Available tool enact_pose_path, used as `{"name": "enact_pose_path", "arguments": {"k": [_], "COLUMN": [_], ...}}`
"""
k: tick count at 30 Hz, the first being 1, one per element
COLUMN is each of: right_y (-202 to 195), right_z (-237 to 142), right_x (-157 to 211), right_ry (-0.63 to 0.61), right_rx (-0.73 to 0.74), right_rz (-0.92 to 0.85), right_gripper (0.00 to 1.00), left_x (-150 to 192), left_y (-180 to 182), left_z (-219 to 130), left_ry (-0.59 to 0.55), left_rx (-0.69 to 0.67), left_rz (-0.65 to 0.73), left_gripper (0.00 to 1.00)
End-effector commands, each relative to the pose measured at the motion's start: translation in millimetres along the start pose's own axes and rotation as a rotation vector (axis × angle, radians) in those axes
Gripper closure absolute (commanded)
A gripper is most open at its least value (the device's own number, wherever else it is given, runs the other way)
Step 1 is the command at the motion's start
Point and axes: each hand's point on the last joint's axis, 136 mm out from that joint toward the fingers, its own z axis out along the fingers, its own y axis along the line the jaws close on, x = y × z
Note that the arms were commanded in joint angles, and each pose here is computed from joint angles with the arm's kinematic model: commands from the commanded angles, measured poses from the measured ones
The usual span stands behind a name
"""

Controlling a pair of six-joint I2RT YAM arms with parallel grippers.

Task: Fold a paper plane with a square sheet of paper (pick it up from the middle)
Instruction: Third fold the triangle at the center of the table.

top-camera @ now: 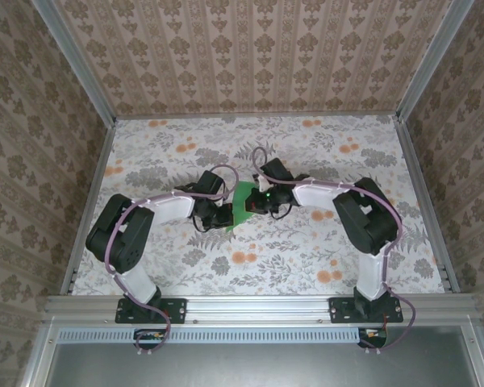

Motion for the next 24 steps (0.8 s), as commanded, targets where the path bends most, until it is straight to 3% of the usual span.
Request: {"name": "enact_pose_path", "arguments": {"k": [1,6,12,18,24], "right_y": [4,-26,-73,-28,4], "right_z": [11,15,-13,-30,-5], "right_x": [-3,-1,-21,-28,-9], "right_ry": [0.024,0.034,-0.022,-0.080,-0.020], "right_rx": [-0.030,0.043,0.119,0.056,-0.010], "right_rz": [0.034,0.046,0.117,0.049,0.023], "right_gripper": [1.00,1.00,1.00,1.00,1.00], "left_x": [13,17,21,15,9], "left_y": [21,25,30,25,19], "left_z": [9,11,12,16,12], "left_ry": [0.063,0.078,0.096,0.096,0.078], "left_rx": [-0.067,-0.074,-0.071,-0.048,-0.034], "left_rz": [-0.024,-0.043,-0.048,-0.049,-0.040], "left_gripper": [1.00,1.00,1.00,1.00,1.00]}}
